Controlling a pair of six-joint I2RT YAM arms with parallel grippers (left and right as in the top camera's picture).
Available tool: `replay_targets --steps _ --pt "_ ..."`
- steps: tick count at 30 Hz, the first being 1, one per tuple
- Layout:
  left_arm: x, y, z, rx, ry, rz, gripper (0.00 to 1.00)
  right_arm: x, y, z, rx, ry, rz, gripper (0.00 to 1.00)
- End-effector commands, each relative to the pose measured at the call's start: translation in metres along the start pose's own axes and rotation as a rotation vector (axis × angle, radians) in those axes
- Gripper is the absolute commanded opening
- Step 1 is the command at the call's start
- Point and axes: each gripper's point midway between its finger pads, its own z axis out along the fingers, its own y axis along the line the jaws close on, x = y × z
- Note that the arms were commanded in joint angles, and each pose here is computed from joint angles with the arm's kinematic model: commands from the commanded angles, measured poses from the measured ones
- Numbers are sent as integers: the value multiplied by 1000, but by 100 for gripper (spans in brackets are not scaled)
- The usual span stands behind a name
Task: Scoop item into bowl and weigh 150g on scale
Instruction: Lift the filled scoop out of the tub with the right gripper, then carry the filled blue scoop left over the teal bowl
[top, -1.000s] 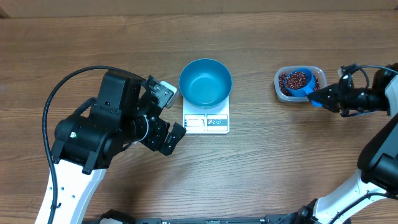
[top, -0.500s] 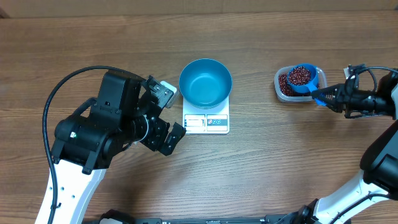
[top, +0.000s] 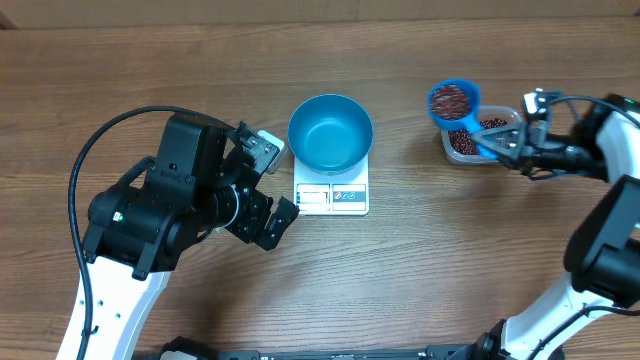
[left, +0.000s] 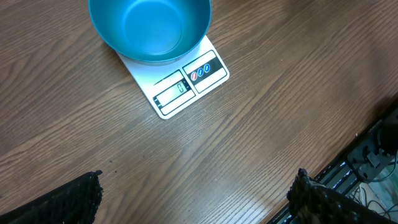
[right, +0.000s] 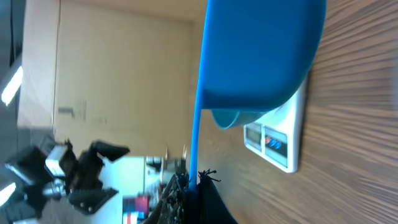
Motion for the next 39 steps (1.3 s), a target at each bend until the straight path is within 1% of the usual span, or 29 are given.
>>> replay_targets --steps 1,7,9,12,15,18,25,30,39 --pt "-1 0 1 -3 4 27 100 -1 42 30 -56 46 -167 4" --pt "-1 0 1 -3 4 27 100 7 78 73 -83 176 -331 4" --pt "-1 0 1 -3 4 27 100 6 82 81 -70 203 -365 4" --pt "-1 0 1 -3 4 27 100 -5 72 98 65 254 -358 4" --pt "-1 0 1 -3 4 27 100 -18 60 113 208 262 -371 4" --pt "-1 0 1 -3 4 27 99 -19 60 126 262 283 -436 4" --pt "-1 0 1 -3 4 27 99 -10 42 136 406 332 -429 4" --pt "-1 0 1 -3 4 27 100 -4 36 141 460 361 -443 4" --pt "-1 0 1 -3 4 27 100 -2 43 143 604 352 -531 4"
